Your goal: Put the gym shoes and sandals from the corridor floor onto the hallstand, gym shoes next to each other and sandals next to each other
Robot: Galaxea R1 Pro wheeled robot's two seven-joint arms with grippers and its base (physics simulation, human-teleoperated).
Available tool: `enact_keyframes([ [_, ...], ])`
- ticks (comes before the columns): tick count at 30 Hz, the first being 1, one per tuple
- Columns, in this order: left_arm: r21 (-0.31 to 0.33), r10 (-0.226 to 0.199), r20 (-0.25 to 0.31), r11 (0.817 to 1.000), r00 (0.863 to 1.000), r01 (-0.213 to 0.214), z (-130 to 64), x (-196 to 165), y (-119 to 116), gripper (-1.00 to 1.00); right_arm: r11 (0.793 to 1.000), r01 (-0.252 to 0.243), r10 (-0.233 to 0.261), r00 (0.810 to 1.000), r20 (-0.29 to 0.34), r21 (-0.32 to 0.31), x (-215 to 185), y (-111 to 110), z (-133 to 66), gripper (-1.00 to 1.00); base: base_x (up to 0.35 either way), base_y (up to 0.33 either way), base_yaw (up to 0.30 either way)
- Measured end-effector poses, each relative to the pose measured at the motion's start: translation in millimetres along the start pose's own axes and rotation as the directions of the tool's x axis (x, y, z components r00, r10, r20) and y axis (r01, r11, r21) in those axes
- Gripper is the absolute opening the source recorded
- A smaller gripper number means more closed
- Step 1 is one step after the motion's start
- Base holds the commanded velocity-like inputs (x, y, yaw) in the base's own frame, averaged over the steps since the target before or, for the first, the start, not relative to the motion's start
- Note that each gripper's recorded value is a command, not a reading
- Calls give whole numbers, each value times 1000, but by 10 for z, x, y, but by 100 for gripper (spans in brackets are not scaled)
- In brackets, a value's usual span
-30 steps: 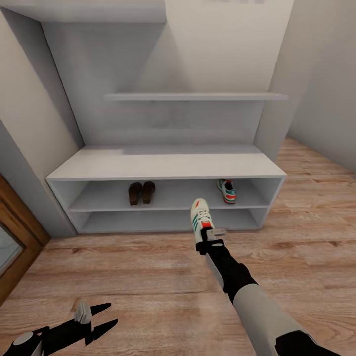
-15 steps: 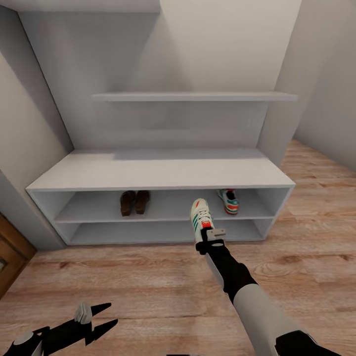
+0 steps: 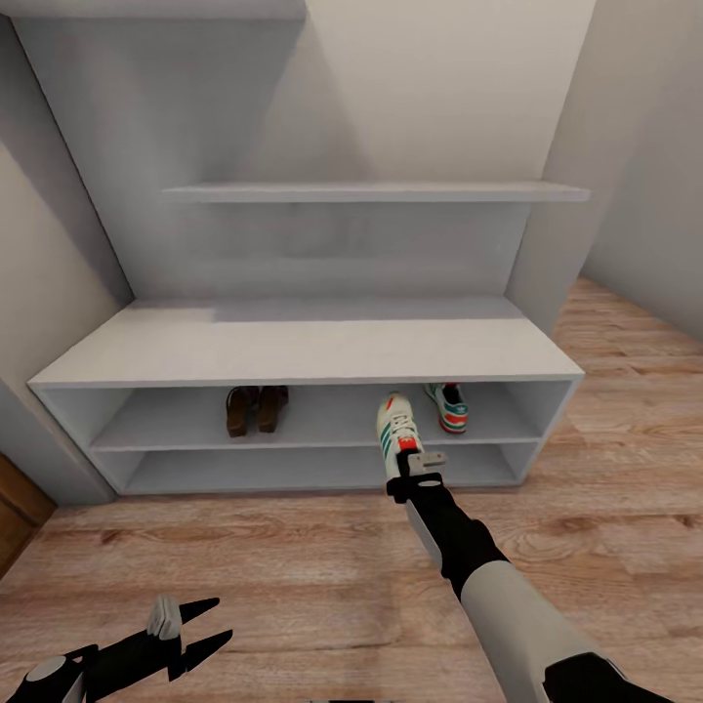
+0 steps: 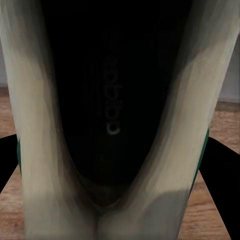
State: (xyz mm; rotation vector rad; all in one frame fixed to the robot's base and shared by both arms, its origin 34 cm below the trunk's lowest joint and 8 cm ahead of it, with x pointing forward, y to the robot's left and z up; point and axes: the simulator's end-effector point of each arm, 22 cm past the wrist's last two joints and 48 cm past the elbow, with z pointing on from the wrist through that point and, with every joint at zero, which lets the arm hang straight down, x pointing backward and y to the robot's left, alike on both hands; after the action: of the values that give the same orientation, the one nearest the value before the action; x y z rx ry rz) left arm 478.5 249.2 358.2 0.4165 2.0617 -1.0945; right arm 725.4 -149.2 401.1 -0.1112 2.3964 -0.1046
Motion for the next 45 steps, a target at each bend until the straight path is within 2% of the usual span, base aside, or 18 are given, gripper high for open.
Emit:
enact_keyframes([
  [13,3,0,1,1000,1000,0,-1,-1,-5,100,1000,8,-8,999,-36,7,175,-44,44,-100,0,0,0],
  [25,1,0,0,1000,1000,0,-1,-1,-3,100,1000,9,-9,999,-39,13,189,-87,51,-100,188,-124,0],
  [45,-2,-2,1,1000,1000,2,-2,-2,5,100,1000,10,-10,999,-37,13,185,-86,52,-100,107,-5,0],
])
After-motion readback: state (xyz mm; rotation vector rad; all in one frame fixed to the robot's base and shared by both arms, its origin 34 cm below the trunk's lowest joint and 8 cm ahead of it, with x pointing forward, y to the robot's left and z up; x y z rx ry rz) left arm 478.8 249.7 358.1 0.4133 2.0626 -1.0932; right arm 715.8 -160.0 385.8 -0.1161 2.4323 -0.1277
